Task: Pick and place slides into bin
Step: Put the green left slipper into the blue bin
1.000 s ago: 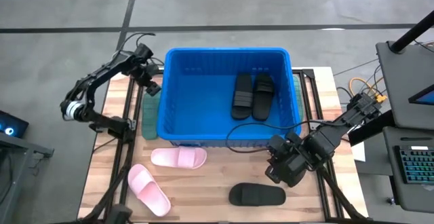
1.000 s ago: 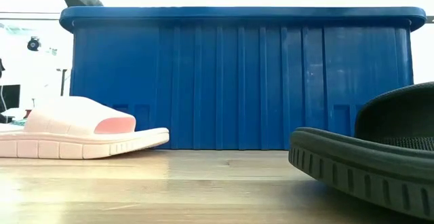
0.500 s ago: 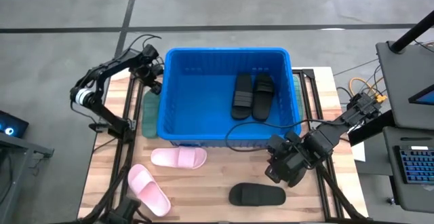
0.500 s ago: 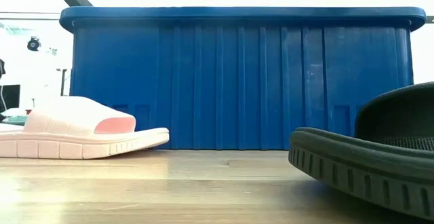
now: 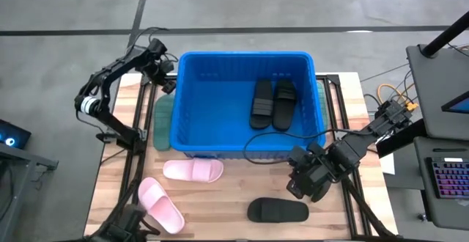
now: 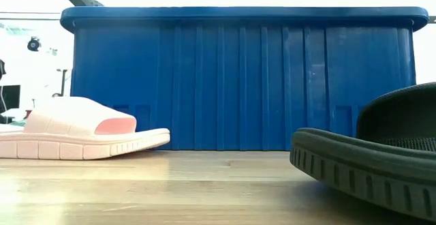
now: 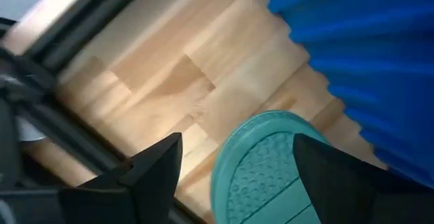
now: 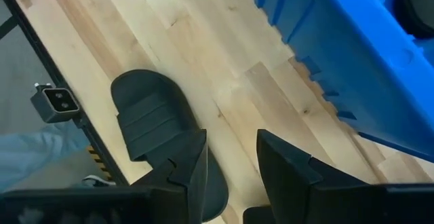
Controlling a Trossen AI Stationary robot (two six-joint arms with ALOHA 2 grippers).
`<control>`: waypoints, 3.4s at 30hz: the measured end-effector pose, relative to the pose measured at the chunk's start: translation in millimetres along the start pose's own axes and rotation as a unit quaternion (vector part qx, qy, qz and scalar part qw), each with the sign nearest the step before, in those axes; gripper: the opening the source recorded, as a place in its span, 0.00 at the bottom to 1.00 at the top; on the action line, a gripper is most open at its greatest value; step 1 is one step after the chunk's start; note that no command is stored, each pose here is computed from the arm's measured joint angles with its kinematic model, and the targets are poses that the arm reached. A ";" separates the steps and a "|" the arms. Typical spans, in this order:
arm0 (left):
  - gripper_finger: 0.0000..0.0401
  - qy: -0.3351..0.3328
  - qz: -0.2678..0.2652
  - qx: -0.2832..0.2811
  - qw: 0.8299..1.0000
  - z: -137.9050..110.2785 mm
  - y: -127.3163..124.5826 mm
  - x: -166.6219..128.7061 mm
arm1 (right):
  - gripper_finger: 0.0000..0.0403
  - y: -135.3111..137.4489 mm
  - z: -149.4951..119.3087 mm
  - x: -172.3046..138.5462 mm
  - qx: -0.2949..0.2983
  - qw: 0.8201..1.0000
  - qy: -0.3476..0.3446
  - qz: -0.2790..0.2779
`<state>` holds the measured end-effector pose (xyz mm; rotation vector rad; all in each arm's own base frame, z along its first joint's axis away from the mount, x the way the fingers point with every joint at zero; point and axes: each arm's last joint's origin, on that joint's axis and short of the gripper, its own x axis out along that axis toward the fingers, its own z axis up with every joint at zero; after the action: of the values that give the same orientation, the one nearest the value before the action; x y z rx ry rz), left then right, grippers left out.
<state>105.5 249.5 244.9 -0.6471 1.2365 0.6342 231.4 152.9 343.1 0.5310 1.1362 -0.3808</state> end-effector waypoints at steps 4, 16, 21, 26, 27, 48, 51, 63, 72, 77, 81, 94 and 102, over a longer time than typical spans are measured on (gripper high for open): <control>0.74 0.010 -0.035 -0.007 0.999 2.0 1.2 7.0 | 0.29 1.5 0.4 0.0 0.003 1.000 0.000 0.009; 0.79 0.076 -0.079 0.049 0.993 4.0 5.8 31.8 | 0.29 4.1 1.5 0.0 0.020 1.000 -0.003 0.022; 0.79 0.074 -0.067 0.053 0.994 6.3 7.7 34.8 | 0.29 4.5 2.0 0.0 0.021 0.999 -0.003 0.025; 0.79 0.076 -0.065 0.043 0.994 6.7 7.7 34.0 | 0.29 3.5 7.6 1.3 0.020 0.999 0.001 0.031; 0.79 0.077 -0.066 0.043 0.994 6.5 7.6 34.0 | 0.29 3.5 8.8 1.6 0.021 0.999 -0.001 0.033; 0.79 0.096 -0.072 -0.012 0.993 7.7 7.2 34.4 | 0.29 3.7 14.3 2.5 0.014 0.999 -0.007 0.043; 0.79 0.104 -0.074 -0.047 0.991 6.8 7.1 36.4 | 0.29 3.4 15.0 2.6 0.013 0.999 -0.007 0.042; 0.76 0.142 -0.062 -0.066 0.986 -11.5 -3.4 58.3 | 0.29 0.6 23.0 4.3 0.002 0.999 -0.016 0.041; 0.64 0.146 -0.047 -0.059 0.986 -12.7 -4.9 55.8 | 0.29 -1.2 29.2 5.4 -0.007 0.999 -0.022 0.043; 0.63 0.147 -0.055 -0.062 0.986 -19.1 -9.4 41.4 | 0.29 -1.2 29.2 5.4 -0.019 0.999 -0.022 0.043; 0.63 0.142 -0.062 -0.076 0.985 -26.9 -16.2 34.6 | 0.29 -1.6 29.8 5.5 -0.026 0.999 -0.022 0.043; 0.63 0.099 -0.029 -0.088 0.991 -49.3 -48.2 55.9 | 0.29 -4.6 35.2 6.7 -0.054 0.997 -0.027 0.037; 0.70 0.126 -0.039 -0.140 0.981 -75.7 -53.6 106.9 | 0.29 -9.8 45.1 8.7 -0.061 0.997 -0.034 0.032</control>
<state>119.3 166.9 130.9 -1.0316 1.3591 0.6820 263.2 118.7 347.4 0.4421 1.0667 -0.2698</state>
